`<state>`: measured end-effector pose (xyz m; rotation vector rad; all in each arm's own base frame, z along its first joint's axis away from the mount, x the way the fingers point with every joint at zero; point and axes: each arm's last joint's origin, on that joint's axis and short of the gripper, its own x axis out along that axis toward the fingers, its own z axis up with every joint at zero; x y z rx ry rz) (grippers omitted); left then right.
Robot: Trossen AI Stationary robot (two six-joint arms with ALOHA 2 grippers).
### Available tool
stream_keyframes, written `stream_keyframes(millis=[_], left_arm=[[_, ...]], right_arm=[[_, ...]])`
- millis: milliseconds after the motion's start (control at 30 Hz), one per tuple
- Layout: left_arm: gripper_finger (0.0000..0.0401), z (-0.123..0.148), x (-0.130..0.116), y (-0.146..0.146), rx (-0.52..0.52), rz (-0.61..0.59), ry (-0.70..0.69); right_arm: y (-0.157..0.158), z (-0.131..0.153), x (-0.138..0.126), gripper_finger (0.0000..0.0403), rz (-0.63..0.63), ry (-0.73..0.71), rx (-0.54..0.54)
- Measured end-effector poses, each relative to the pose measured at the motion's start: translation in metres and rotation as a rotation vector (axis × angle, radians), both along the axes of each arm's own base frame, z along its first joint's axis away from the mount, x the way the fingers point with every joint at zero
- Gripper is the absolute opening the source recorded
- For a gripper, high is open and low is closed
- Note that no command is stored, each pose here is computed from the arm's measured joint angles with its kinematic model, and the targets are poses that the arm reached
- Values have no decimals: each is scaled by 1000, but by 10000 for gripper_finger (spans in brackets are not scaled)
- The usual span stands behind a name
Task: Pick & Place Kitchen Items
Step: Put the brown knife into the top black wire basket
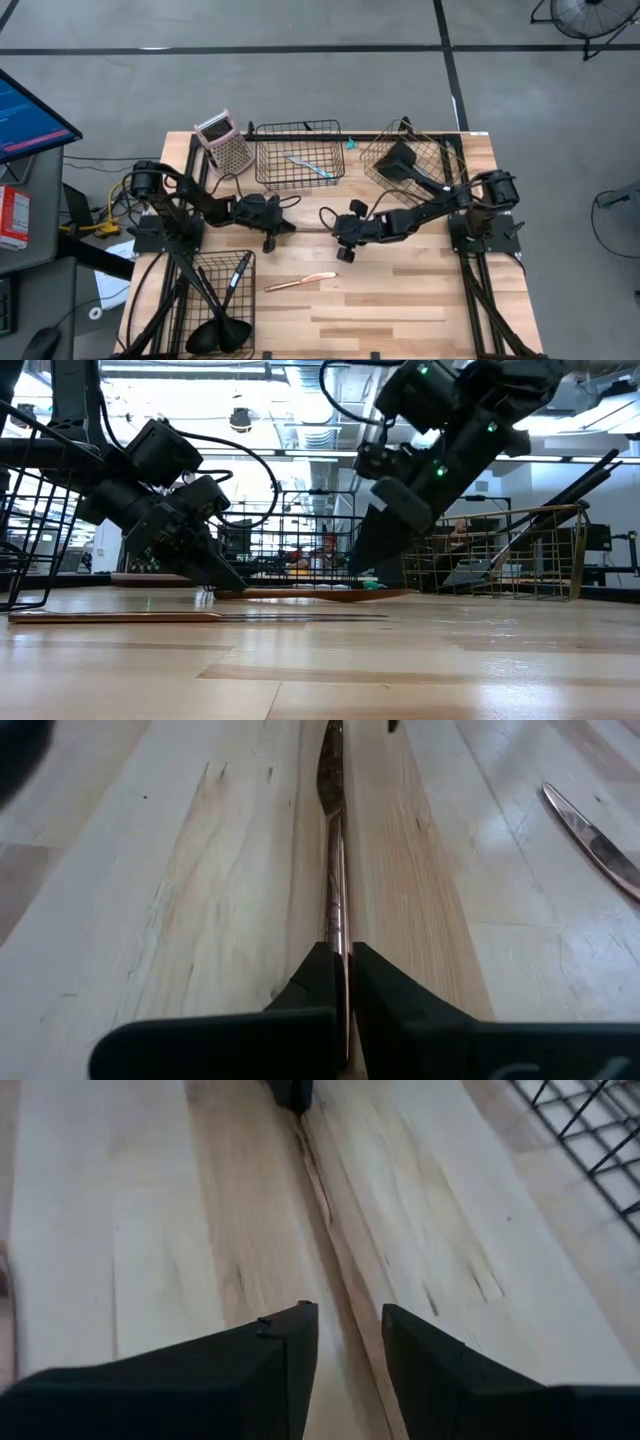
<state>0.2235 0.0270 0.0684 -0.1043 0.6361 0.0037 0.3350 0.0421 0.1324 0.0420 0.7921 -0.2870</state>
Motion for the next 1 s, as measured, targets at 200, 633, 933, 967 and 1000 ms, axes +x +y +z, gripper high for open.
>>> stream_keyframes(millis=[200, 633, 933, 967, 1000], left_arm=[[3, 0, 0, 0, 0, -2, -1], [0, 0, 0, 0, -2, -8, 0], [0, 0, 0, 0, -2, -8, -1], [0, 0, 0, 0, -2, -9, -1], [0, 0, 0, 0, -2, -9, -1]], right_arm=[[-11, 0, 1, 114, 28, 20, -47], [-27, -11, 2, 205, 120, 98, -55], [-21, -21, 2, 232, 188, 157, -92], [-20, -23, 1, 227, 193, 169, -90], [-20, -28, 3, 221, 188, 181, -87]])
